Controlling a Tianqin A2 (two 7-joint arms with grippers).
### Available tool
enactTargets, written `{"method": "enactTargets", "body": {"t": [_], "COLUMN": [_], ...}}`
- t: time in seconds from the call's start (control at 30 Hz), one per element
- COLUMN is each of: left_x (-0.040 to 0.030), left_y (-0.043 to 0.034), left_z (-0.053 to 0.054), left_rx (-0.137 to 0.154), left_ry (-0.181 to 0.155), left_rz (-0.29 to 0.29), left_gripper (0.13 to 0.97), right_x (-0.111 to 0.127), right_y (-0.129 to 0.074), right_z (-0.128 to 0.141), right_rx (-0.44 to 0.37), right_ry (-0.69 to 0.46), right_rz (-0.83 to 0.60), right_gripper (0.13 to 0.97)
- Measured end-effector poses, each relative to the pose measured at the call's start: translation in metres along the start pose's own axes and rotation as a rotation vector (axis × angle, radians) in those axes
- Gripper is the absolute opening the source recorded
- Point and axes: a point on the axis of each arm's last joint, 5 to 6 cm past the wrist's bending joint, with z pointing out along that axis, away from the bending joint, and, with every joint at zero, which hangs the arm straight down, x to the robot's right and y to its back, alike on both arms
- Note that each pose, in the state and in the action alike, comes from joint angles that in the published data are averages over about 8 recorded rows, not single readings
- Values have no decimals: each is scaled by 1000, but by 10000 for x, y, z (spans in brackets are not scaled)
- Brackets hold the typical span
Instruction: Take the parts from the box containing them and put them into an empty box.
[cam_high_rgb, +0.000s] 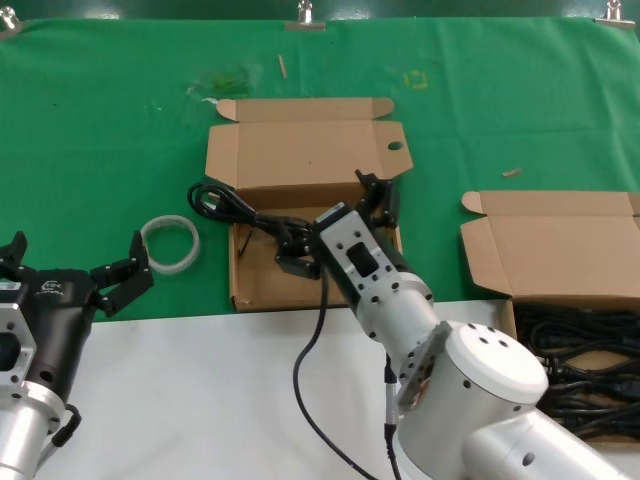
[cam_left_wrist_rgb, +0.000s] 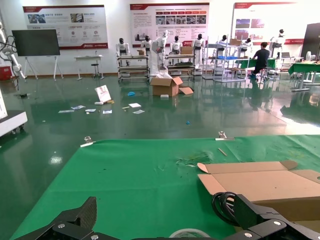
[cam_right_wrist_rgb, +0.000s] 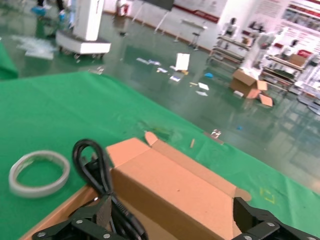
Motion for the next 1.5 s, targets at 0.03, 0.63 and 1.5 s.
{"method": "enactTargets", "body": {"t": [0.03, 0.63, 1.5], "left_x": [0, 0, 0], "left_y": [0, 0, 0], "left_z": [0, 0, 0], "left_rx": [0, 0, 0], "left_ry": [0, 0, 0], "left_rz": [0, 0, 0], "left_gripper": [966, 966, 966], "right_x": [13, 298, 763], "right_y": [9, 244, 760], "right_z": [-10, -239, -751], "right_rx": [6, 104, 181], "right_ry": [5, 105, 232], "right_rz": [15, 257, 475], "right_gripper": [764, 950, 966]}}
